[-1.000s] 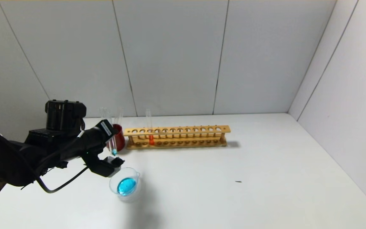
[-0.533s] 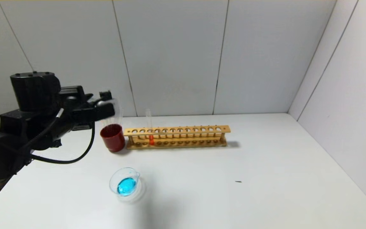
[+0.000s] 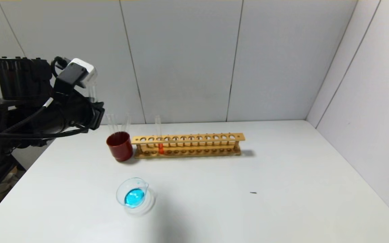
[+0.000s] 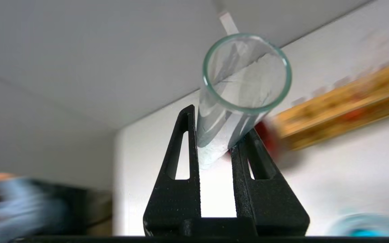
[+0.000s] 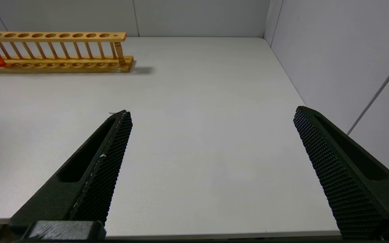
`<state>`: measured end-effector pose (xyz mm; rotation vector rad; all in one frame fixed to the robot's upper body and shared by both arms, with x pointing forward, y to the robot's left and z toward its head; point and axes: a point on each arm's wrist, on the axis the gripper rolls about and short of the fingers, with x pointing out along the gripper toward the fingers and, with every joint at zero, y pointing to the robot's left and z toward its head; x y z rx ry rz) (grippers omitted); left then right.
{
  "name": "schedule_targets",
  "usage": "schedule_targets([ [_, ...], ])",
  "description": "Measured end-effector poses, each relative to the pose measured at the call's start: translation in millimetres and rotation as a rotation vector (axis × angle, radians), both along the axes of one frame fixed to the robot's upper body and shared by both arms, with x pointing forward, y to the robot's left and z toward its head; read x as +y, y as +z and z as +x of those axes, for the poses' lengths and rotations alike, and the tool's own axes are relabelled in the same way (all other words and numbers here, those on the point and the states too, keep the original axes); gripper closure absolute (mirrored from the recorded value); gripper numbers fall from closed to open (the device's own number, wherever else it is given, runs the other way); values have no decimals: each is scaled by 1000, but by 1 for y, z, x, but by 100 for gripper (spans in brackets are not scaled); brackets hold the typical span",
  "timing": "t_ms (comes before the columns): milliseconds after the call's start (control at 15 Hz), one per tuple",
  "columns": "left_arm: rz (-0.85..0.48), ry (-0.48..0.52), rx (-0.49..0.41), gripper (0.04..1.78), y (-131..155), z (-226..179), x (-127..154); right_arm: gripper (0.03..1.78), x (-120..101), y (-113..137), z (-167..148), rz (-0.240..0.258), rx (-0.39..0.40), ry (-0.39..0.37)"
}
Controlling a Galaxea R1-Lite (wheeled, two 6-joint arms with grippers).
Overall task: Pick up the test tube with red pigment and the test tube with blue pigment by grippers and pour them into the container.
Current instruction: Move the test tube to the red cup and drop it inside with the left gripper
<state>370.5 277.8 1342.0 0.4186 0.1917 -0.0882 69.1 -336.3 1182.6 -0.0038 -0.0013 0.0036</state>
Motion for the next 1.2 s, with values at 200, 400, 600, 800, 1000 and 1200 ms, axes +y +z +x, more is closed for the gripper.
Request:
schedule_targets([
  [200,-273,-87,31,151,-3,5,1,6,0,0,0,0,0,0],
  [400,-295,-44,62,151,-21,21,8,6,0,0,0,0,0,0],
  [600,-297,-27,52,151,-44,42,13,6,0,0,0,0,0,0],
  [800,-298,-30,29,151,-66,65,12,6,0,0,0,0,0,0],
  [1000,-291,-15,70,151,-91,81,14,6,0,0,0,0,0,0],
  [1200,-287,5,109,151,-106,88,18,6,0,0,0,0,0,0],
])
